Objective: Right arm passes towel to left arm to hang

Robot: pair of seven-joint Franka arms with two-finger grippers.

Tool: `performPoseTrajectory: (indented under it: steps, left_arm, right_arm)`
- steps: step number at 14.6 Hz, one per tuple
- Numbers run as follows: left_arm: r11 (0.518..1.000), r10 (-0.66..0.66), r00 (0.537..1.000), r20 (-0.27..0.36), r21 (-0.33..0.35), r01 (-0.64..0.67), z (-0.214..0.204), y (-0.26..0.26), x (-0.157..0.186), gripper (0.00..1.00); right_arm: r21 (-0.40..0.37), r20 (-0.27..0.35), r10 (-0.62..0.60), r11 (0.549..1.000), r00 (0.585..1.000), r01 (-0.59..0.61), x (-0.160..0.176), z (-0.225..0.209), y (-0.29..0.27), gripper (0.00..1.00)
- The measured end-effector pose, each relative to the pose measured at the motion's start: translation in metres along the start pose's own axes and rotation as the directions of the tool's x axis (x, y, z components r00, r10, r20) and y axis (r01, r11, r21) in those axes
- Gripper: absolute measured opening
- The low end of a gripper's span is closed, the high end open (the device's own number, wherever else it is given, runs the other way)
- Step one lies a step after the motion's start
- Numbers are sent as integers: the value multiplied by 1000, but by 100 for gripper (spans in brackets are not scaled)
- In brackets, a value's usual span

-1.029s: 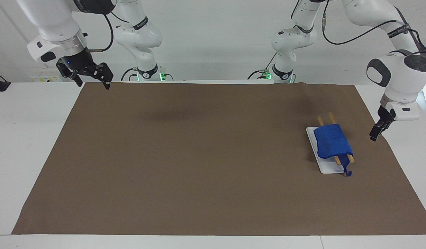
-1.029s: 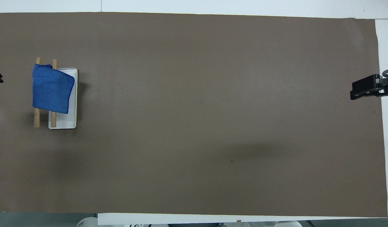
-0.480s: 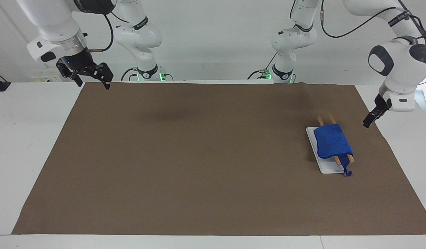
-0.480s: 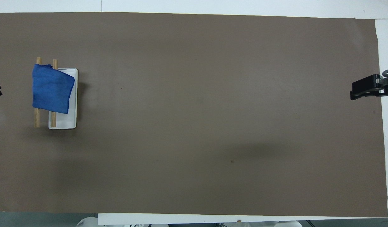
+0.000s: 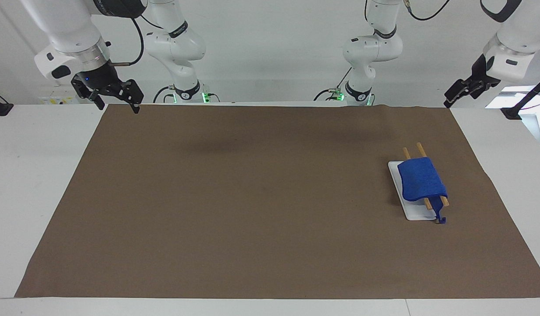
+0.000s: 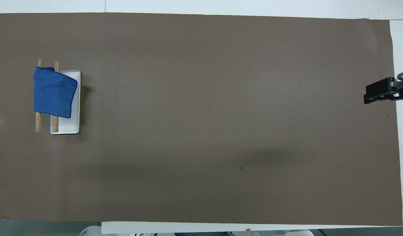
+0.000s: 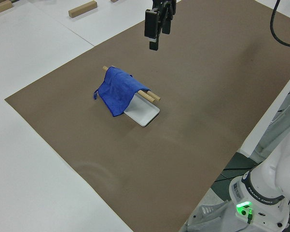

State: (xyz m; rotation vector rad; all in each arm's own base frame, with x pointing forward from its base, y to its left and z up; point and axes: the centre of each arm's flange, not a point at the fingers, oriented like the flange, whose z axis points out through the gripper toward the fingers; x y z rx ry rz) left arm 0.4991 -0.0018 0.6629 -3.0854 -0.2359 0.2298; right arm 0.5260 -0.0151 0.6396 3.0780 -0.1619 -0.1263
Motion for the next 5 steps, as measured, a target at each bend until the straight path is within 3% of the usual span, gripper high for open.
performPoseTrajectory:
  steps: [5]
  left_arm:
    - [986,168,985,32,-3,-168,4,49,23,100]
  right_arm:
    - [0,0,0,1000,1000,0,0,0,0,100]
